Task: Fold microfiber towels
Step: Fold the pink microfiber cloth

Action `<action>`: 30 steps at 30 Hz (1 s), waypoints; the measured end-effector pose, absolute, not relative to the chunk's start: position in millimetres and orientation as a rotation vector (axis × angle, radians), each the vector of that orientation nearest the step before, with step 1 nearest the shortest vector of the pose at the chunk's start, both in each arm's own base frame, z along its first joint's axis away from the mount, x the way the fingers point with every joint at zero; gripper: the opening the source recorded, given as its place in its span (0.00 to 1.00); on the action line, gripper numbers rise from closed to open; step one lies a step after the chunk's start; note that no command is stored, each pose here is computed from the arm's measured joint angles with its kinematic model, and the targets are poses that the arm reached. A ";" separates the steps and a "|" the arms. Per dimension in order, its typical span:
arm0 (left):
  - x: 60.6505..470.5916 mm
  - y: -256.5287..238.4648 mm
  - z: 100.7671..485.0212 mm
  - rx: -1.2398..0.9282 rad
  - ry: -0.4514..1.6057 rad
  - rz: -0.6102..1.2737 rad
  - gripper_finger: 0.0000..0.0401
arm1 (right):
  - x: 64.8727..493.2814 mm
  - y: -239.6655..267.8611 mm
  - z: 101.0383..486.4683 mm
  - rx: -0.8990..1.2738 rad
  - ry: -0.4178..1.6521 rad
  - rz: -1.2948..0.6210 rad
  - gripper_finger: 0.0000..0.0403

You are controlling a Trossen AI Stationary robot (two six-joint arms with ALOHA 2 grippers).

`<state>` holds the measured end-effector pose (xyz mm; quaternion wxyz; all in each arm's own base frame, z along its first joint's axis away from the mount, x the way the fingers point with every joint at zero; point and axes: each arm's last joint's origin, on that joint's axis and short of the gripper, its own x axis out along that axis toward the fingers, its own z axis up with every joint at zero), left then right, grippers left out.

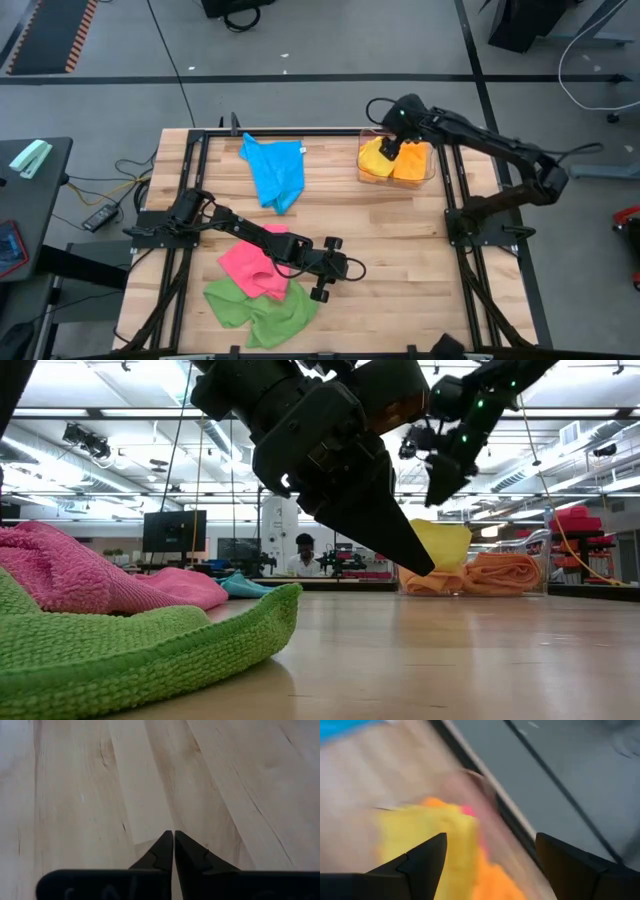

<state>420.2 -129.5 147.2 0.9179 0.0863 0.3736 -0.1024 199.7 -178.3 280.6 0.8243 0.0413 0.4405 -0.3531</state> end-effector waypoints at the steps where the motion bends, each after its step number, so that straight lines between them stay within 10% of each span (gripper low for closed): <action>1: 420.2 -129.5 147.3 0.187 0.767 -0.214 0.06 | 202.0 -174.8 282.6 0.096 0.912 -0.704 0.77; 30: 385.3 -121.4 159.2 0.157 1.088 -0.156 0.10 | 264.3 2.8 266.9 0.026 0.821 -0.128 0.77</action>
